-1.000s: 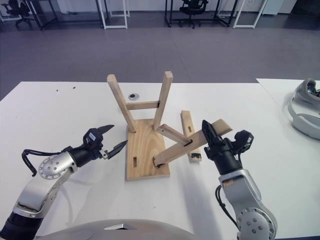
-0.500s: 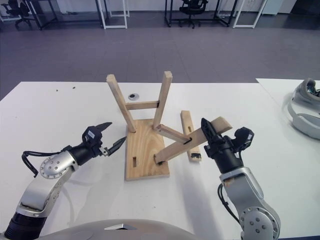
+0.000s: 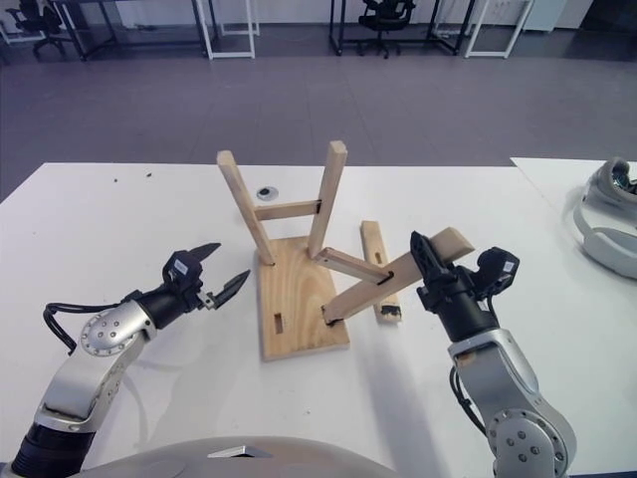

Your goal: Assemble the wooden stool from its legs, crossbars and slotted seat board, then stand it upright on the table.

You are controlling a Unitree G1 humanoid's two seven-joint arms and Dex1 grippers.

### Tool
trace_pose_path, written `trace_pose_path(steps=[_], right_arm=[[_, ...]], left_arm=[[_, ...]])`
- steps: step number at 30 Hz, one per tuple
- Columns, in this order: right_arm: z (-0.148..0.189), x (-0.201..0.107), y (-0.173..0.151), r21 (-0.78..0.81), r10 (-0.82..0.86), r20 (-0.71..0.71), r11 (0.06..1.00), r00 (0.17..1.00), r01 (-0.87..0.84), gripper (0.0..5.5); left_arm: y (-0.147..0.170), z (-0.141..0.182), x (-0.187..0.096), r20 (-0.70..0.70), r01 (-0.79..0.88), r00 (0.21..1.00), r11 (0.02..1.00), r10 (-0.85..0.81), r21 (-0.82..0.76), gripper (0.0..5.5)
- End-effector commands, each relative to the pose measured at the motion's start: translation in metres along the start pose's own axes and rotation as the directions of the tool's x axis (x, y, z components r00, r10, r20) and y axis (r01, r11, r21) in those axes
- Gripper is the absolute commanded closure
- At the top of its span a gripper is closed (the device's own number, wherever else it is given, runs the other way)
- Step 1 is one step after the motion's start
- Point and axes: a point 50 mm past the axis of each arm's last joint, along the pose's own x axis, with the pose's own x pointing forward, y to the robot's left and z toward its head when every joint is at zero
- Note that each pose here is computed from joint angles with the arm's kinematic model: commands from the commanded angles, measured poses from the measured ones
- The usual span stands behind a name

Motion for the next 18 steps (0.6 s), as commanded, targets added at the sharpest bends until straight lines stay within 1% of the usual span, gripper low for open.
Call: trace_pose_path(steps=[1,3,5,8,10,12,14,16,18], right_arm=[[-0.002,0.007,-0.005,-0.307,-0.087,-0.084,0.950,0.993,0.058,4.44],[-0.003,0.014,0.004,-0.450,-0.061,-0.104,0.893,0.993,0.007,4.43],[-0.009,0.020,0.007,-0.504,-0.059,-0.143,0.864,0.988,-0.021,4.43],[-0.023,0.026,0.003,-0.543,-0.109,-0.225,0.839,0.968,-0.032,4.44],[-0.034,0.023,-0.005,-0.556,-0.158,-0.272,0.831,0.949,-0.021,4.43],[-0.042,0.021,-0.011,-0.555,-0.180,-0.291,0.832,0.940,-0.013,4.41],[-0.037,0.027,-0.006,-0.532,-0.140,-0.249,0.847,0.958,-0.015,4.39],[-0.019,0.037,0.010,-0.499,-0.032,-0.150,0.865,0.988,-0.048,4.39],[-0.001,0.043,0.024,-0.483,0.070,-0.058,0.871,0.996,-0.089,4.39]], left_arm=[[0.001,-0.001,0.000,-0.005,-0.022,1.000,1.000,0.022,0.009,1.40],[0.000,0.000,0.001,-0.002,-0.024,1.000,1.000,0.024,0.009,1.40],[0.000,0.002,0.003,0.005,-0.023,1.000,1.000,0.023,0.007,1.40],[-0.001,0.003,0.005,0.011,-0.022,1.000,1.000,0.022,0.009,1.40],[-0.001,0.004,0.007,0.015,-0.021,1.000,1.000,0.021,0.012,1.40],[-0.001,0.005,0.009,0.017,-0.022,1.000,1.000,0.022,0.013,1.40],[0.000,0.005,0.009,0.017,-0.022,1.000,1.000,0.022,0.016,1.40],[0.000,0.005,0.010,0.017,-0.026,1.000,0.999,0.026,0.020,1.40],[0.001,0.005,0.010,0.018,-0.031,0.999,0.999,0.031,0.024,1.40]])
